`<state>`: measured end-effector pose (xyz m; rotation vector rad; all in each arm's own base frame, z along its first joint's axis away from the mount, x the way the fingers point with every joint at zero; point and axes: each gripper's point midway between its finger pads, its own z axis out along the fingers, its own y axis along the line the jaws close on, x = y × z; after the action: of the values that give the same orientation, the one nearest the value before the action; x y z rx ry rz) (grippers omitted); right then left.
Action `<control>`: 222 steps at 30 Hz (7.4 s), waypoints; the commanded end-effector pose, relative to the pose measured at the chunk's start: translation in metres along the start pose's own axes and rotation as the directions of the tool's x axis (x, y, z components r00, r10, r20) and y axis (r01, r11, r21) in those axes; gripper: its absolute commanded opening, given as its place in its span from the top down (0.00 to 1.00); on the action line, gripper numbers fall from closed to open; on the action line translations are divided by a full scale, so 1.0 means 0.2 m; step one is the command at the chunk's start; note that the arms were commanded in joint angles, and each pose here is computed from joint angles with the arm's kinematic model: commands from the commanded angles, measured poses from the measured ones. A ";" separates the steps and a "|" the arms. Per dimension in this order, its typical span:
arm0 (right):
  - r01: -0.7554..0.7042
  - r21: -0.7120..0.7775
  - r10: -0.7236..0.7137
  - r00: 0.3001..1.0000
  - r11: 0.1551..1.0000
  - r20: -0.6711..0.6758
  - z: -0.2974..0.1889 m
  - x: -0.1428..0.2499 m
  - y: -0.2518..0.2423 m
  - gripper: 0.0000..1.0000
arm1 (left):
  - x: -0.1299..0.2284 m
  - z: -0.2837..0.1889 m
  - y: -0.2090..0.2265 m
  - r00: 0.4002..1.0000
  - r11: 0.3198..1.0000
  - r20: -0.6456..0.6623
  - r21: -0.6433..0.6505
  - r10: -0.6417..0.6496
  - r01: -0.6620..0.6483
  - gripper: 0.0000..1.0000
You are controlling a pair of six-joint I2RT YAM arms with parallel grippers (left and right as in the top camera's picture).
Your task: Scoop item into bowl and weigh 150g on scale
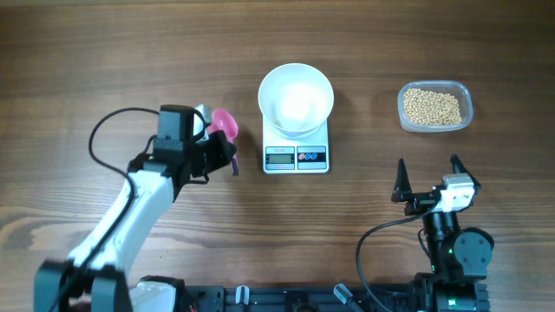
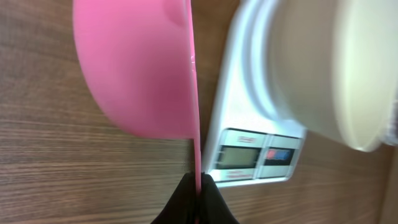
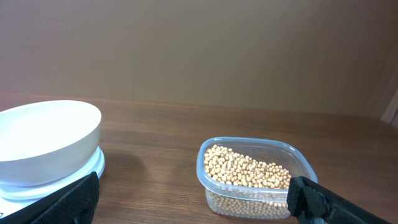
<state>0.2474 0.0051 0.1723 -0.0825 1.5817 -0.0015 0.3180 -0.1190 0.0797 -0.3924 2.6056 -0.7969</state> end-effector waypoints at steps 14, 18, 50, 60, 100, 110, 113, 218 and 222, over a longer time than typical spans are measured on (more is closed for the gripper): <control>-0.002 0.009 0.002 1.000 1.000 0.000 0.00 0.00 -0.01 0.00 | -0.06 -0.26 -0.13 0.986 0.997 0.154 0.039 0.065 -0.072 0.96; -0.002 0.008 0.002 1.000 1.000 0.001 0.00 0.00 -0.01 0.00 | -0.06 -0.26 -0.07 0.986 0.998 0.158 -0.026 0.054 -0.051 0.96; -0.002 0.009 0.002 1.000 1.000 0.000 0.00 0.00 -0.01 0.00 | -0.04 -0.26 -0.04 0.989 0.998 0.144 -0.049 0.046 -0.039 0.96; -0.002 0.009 0.002 1.000 1.000 0.000 0.00 0.00 -0.01 0.00 | -0.04 -0.26 -0.04 0.989 0.998 0.144 -0.049 0.046 -0.039 0.96; -0.002 0.009 0.002 1.000 1.000 0.001 0.00 0.00 -0.01 0.00 | -0.03 -0.26 -0.04 0.989 0.998 0.141 -0.051 0.044 -0.038 0.96; -0.002 0.009 0.002 1.000 1.000 0.001 0.00 0.00 -0.01 0.00 | -0.03 -0.26 -0.04 0.989 0.998 0.141 -0.050 0.044 -0.038 0.96; -0.002 0.009 0.002 1.000 1.000 0.000 0.00 0.00 -0.01 0.00 | -0.03 -0.26 -0.04 0.989 0.998 0.141 -0.050 0.044 -0.038 0.96; -0.002 0.008 0.002 1.000 1.000 0.001 0.00 0.00 -0.01 0.00 | 0.18 -0.69 -0.68 0.983 0.797 0.088 0.575 0.164 -0.184 0.96; -0.010 -0.006 0.010 0.997 1.000 0.077 0.00 -0.09 0.01 0.00 | 0.19 -0.69 -0.67 0.984 0.798 0.071 0.577 0.162 -0.173 0.96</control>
<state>0.2474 0.0051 0.1759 -0.0829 1.5665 -0.0027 0.2505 -0.1722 0.2511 0.0131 2.1732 -1.3990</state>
